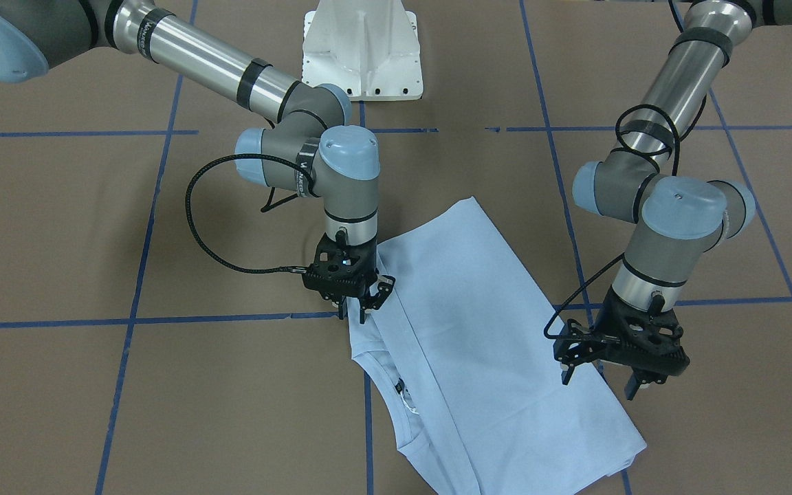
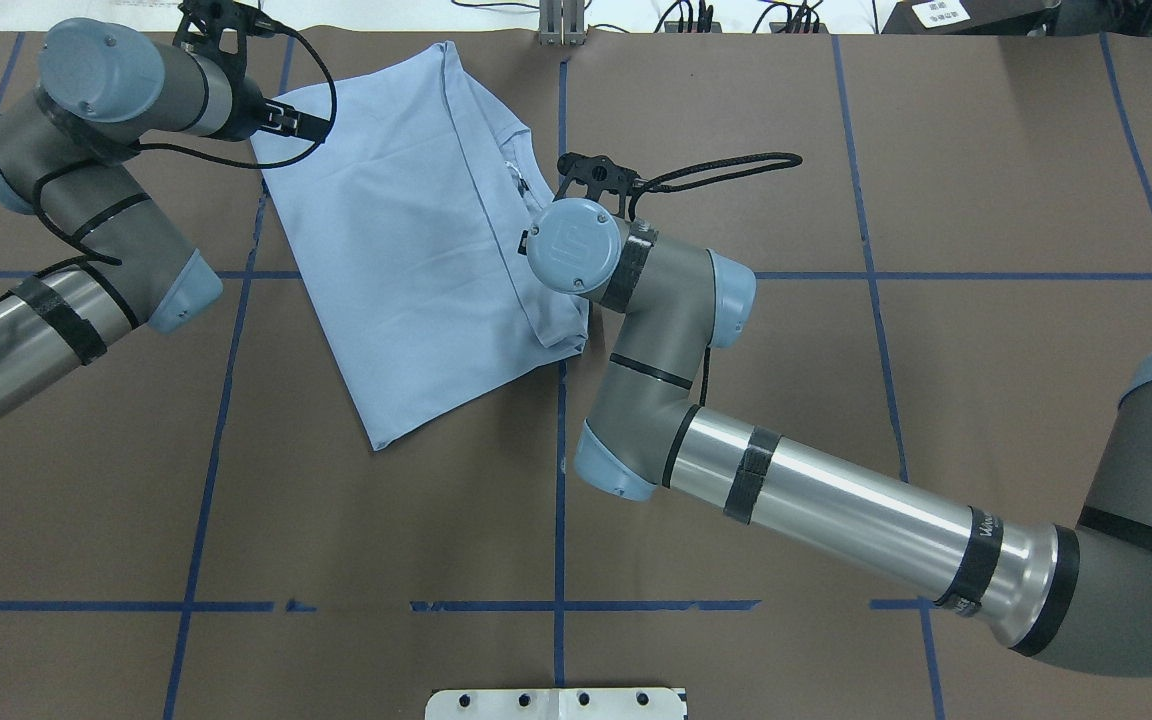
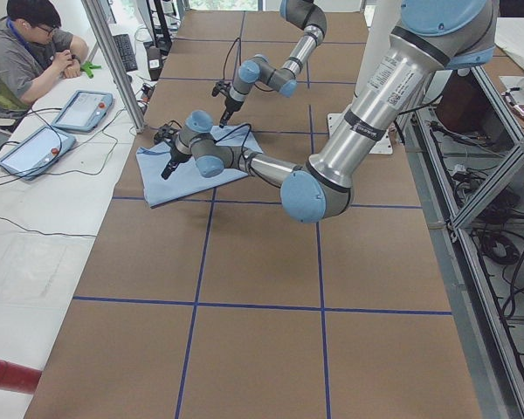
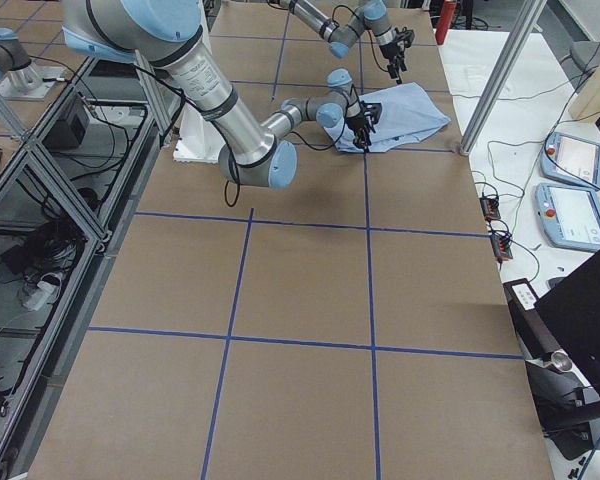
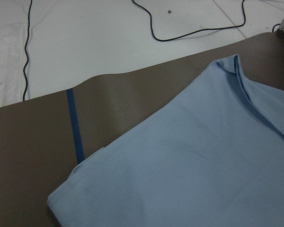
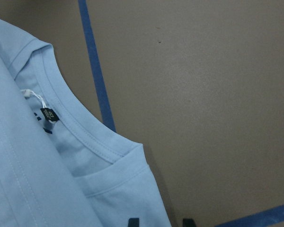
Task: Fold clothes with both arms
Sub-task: 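Move the right gripper onto the shirt near the collar and press down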
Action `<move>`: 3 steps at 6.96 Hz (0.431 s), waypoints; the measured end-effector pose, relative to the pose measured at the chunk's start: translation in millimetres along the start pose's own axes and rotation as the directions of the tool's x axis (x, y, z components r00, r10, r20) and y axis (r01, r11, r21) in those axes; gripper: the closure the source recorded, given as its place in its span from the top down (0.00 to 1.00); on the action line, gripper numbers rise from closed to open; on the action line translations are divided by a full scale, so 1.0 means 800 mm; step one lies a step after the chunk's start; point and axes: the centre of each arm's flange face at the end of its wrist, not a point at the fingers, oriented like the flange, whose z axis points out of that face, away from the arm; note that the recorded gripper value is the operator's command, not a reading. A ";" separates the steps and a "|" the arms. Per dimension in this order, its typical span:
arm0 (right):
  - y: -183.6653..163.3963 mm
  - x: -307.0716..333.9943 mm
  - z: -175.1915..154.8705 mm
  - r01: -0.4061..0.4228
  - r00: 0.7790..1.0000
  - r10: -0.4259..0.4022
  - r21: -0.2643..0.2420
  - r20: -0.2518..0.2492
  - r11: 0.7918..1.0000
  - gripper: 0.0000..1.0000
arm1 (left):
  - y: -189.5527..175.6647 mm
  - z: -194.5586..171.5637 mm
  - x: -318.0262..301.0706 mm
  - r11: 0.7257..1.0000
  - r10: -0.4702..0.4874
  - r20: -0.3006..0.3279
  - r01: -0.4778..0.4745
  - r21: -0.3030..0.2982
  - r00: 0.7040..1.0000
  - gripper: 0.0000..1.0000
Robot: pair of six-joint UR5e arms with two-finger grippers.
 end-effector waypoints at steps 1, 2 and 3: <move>0.004 0.000 0.001 0.003 1.000 -0.003 -0.002 -0.003 1.000 0.40 | 0.000 0.000 0.000 1.000 0.000 0.000 0.000 0.000 1.000 1.00; 0.006 0.000 0.002 0.005 1.000 -0.005 -0.003 -0.004 1.000 0.21 | 0.001 0.000 0.000 1.000 0.000 0.000 0.000 -0.001 1.000 1.00; 0.007 -0.001 0.002 0.006 1.000 -0.006 -0.003 -0.004 1.000 0.00 | 0.001 0.000 0.000 1.000 0.000 0.000 0.000 -0.001 1.000 1.00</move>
